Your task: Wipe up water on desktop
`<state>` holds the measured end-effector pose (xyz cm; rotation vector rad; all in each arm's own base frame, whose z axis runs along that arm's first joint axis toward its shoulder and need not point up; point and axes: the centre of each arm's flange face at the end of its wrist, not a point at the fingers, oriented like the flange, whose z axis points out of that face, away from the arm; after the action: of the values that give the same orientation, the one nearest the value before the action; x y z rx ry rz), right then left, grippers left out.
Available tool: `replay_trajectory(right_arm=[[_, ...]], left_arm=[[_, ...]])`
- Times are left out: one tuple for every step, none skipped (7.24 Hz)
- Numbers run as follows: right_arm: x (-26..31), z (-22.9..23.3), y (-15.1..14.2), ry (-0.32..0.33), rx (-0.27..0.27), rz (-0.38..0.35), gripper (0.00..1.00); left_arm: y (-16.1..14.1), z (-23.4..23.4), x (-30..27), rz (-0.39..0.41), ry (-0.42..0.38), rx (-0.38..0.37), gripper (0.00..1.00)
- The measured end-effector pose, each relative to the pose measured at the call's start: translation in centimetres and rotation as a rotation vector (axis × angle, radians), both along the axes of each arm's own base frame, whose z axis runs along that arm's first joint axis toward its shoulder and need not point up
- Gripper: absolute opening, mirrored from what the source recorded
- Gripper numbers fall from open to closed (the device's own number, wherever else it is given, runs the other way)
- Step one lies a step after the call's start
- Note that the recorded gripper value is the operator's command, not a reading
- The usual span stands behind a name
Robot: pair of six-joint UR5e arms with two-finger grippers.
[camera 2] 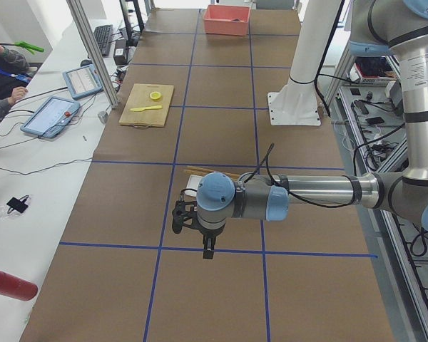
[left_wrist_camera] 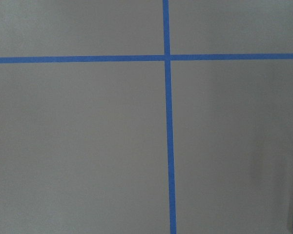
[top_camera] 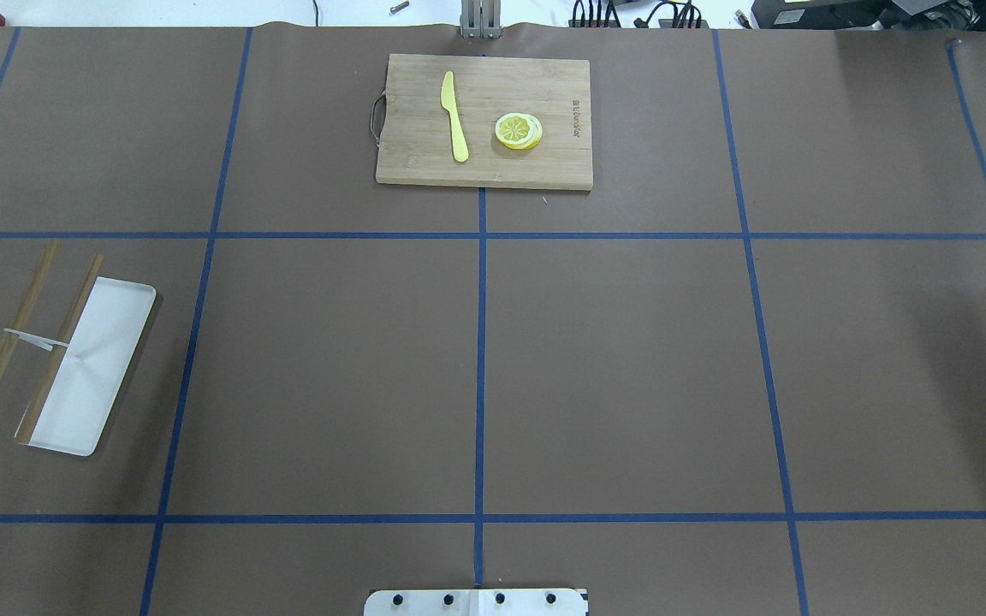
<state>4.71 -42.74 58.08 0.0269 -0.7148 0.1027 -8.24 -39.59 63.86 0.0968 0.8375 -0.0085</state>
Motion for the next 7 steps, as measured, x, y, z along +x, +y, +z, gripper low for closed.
replay_trajectory(right_arm=[[-0.6, -0.2, -0.3, 0.001, 0.012, -0.006, 1.0], [-0.7, -0.2, -0.3, 0.01, 0.023, -0.011, 1.0], [-0.5, 0.2, -0.1, 0.039, 0.038, -0.017, 1.0], [-0.2, 0.8, 0.4, 0.078, 0.058, -0.037, 1.0], [0.0, 1.3, 0.9, 0.099, 0.08, -0.069, 1.0], [0.1, 1.5, 1.2, 0.103, 0.095, -0.093, 1.0], [0.1, 1.7, 1.5, 0.1, 0.098, -0.104, 1.0]], left_arm=[[0.0, 0.1, 0.0, 0.0, 0.0, -0.002, 0.99], [0.0, 0.2, 0.0, 0.0, 0.001, -0.004, 0.99], [0.0, 0.3, 0.0, 0.0, 0.001, -0.006, 0.99], [0.0, 0.3, 0.0, 0.0, 0.001, -0.007, 0.99], [0.0, 0.4, 0.0, 0.0, 0.001, -0.007, 0.99], [0.0, 0.4, 0.0, 0.0, 0.001, -0.007, 0.99], [-0.1, 0.4, 0.0, 0.0, 0.0, -0.007, 0.99]])
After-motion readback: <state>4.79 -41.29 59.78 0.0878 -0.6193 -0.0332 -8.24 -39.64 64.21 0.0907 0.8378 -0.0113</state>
